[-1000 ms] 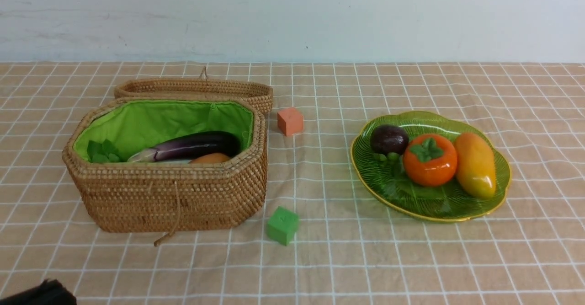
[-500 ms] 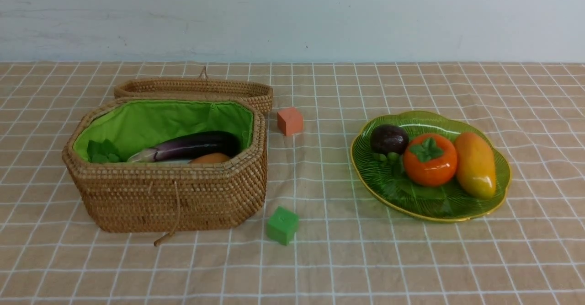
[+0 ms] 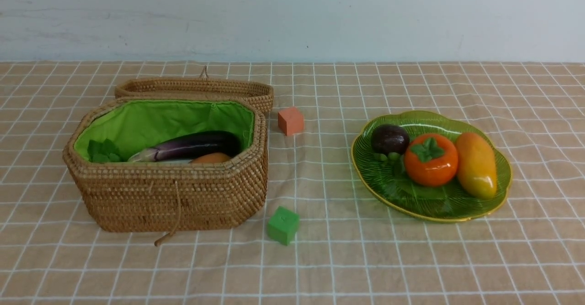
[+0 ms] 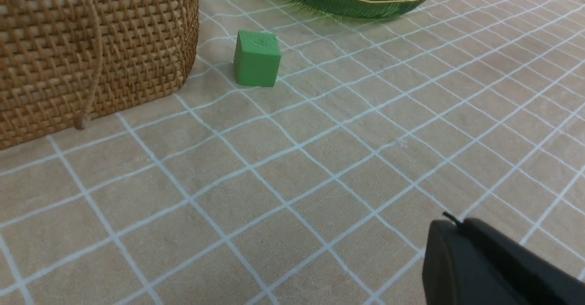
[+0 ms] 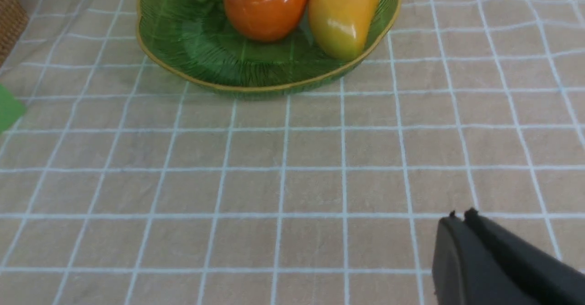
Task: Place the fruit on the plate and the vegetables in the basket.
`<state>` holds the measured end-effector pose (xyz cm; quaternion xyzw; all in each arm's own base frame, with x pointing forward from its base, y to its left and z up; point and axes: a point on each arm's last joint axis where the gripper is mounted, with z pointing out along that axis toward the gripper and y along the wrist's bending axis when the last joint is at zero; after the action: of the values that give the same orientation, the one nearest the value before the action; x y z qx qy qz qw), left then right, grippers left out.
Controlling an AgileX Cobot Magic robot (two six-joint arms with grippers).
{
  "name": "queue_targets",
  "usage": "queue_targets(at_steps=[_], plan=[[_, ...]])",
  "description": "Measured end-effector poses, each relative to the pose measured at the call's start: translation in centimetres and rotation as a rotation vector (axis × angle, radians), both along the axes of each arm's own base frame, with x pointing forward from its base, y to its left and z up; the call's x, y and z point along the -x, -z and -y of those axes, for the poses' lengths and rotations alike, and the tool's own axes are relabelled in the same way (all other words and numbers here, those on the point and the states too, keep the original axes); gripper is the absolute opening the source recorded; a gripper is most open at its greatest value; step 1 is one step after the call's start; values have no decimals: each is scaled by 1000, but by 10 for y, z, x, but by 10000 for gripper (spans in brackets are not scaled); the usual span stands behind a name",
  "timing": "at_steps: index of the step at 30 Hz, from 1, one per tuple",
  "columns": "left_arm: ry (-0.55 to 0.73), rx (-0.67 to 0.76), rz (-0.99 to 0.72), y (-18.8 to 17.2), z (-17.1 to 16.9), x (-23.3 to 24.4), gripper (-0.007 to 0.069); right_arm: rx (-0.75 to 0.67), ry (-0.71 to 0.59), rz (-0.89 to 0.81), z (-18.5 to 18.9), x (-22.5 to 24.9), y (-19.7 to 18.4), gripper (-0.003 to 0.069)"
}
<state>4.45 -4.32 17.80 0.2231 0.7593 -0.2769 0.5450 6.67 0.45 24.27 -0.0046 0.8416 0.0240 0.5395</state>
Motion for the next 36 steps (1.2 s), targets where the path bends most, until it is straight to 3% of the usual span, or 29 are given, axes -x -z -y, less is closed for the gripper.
queue_targets(at_steps=[3,7,36], plan=[[0,0,0,0,0,0,-13,10,60,155,5,10,33,-18],[0,0,-2,0,0,0,-13,-67,122,111,8,15,69,-18],[3,-13,-15,2,0,1,-10,-118,157,127,10,15,69,-8]])
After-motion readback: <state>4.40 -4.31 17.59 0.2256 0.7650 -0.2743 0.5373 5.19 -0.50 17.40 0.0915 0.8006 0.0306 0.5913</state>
